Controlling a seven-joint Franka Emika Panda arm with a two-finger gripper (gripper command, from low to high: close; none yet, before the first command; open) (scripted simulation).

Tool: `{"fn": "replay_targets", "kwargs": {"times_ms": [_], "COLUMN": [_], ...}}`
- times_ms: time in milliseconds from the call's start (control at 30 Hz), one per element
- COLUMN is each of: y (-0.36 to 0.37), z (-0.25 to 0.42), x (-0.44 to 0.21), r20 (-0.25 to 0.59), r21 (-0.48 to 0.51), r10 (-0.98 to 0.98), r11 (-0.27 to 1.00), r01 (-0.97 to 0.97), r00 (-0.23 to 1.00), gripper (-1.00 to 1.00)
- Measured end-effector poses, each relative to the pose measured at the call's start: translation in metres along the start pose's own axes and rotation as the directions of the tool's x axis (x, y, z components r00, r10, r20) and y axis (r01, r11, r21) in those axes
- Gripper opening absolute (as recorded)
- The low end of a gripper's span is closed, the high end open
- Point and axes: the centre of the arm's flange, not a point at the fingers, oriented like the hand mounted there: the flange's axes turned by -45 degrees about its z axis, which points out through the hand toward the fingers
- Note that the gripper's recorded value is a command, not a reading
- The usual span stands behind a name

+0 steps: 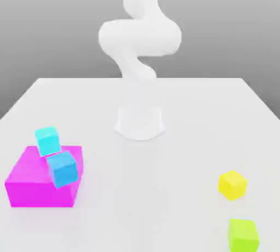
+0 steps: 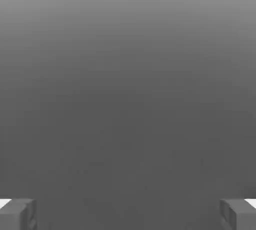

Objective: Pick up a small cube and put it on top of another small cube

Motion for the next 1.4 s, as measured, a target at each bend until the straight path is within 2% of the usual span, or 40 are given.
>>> {"fn": "replay_targets", "kwargs": {"times_ms": [233, 467, 733, 967, 1133, 1167, 1400], "y": [-0.049, -0.095, -0.151, -0.198, -0.208, -0.208, -0.209], "z": [0.127, 0.242, 0.348, 0.41, 0.459, 0.465, 0.464], "x": [-0.013, -0.059, -0.145, -0.238, -0.292, -0.299, -0.298], "r20": [0.177, 0.335, 0.504, 0.641, 0.666, 0.667, 0.666], "r21": [-0.064, -0.094, -0.085, -0.062, -0.057, -0.057, -0.056], "r10": [0.02, 0.039, 0.057, 0.085, 0.092, 0.092, 0.091], "r11": [0.998, 0.996, 0.996, 0.996, 0.996, 0.996, 0.996], "r01": [-0.009, -0.008, -0.016, -0.059, -0.073, -0.072, -0.073], "r00": [0.984, 0.941, 0.862, 0.763, 0.74, 0.74, 0.74], "gripper": [0.0, 0.0, 0.0, 0.0, 0.0, -1.0, -1.0]}}
